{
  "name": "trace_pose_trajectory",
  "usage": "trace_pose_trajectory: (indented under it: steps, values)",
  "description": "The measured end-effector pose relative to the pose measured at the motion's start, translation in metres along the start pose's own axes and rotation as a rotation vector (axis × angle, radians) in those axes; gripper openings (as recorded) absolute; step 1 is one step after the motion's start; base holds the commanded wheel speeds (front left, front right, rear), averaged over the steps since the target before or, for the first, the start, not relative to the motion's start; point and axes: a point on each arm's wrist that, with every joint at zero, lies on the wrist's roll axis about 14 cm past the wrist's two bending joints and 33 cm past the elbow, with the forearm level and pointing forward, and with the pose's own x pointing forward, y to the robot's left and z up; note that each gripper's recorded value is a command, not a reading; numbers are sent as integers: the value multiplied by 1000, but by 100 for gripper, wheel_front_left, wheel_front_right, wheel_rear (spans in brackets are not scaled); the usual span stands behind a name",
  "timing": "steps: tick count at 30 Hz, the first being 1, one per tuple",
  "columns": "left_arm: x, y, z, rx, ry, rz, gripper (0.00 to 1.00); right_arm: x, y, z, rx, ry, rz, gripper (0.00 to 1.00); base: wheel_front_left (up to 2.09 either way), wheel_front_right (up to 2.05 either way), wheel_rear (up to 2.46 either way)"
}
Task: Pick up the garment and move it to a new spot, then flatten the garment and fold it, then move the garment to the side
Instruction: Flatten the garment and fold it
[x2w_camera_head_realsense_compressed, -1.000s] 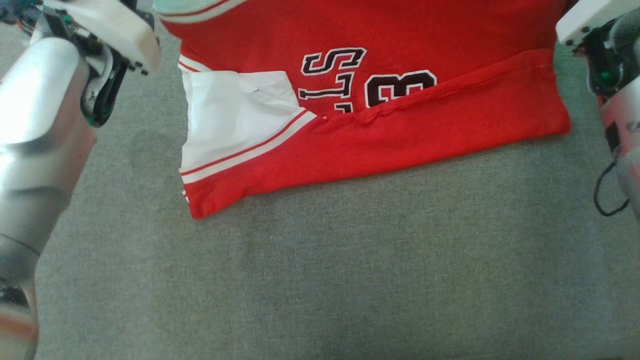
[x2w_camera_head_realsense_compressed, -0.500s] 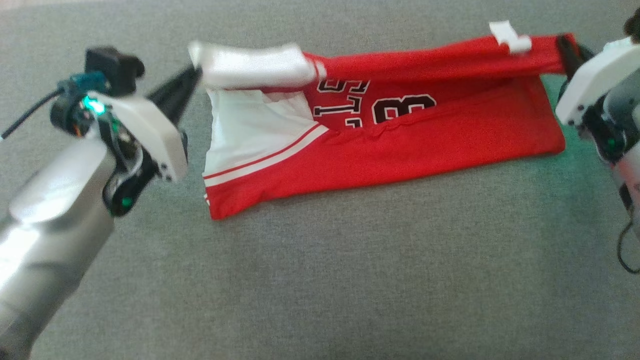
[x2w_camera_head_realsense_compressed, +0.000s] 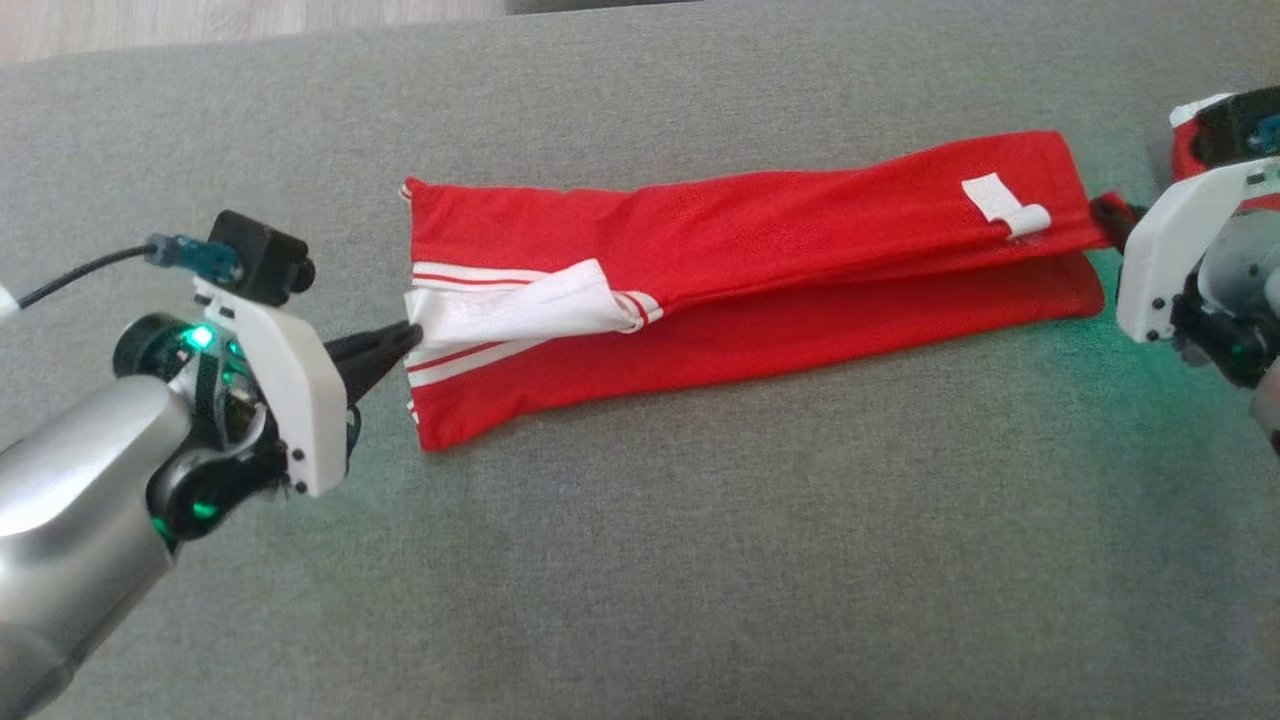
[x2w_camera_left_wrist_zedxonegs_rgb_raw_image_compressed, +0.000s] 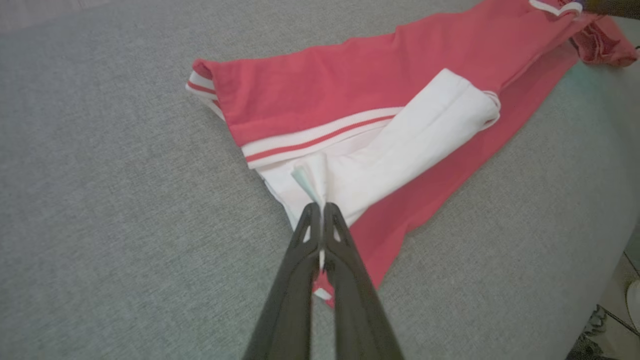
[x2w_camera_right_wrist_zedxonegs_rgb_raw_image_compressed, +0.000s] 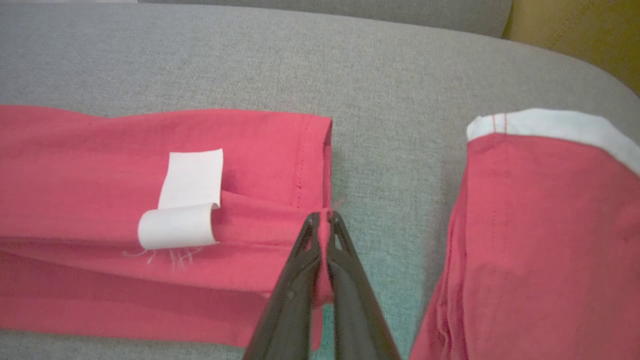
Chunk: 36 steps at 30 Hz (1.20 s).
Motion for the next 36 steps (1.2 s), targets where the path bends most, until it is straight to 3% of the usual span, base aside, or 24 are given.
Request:
trace_pose_trajectory:
  steps: [12,13,14,20,24,27,32,36]
  values:
    - [7,-11,-18,10,89,-38,0,0,6,-30,-22,128,28,0,0,0,0]
    - [9,-13,-23,9,105,-43,50,0,4,-34,-28,141,23,100,0,0,0]
    - [10,-13,-23,13,105,-39,100,0,2,-36,-25,144,18,100,0,0,0]
    - [9,-11,-1,16,4,-7,100,-8,-5,-23,39,63,2,100,0,0,0]
    - [-5,18,38,128,-198,175,100,-22,-15,1,39,-44,-30,100,0,0,0]
    - [-24,25,76,129,-402,249,100,-35,-20,17,49,-134,-50,100,0,0,0]
    - [-61,17,123,201,-710,350,100,-71,-25,72,112,-465,-84,100,0,0,0]
    - [-77,10,121,152,-827,403,100,-102,-9,112,153,-711,-59,100,0,0,0]
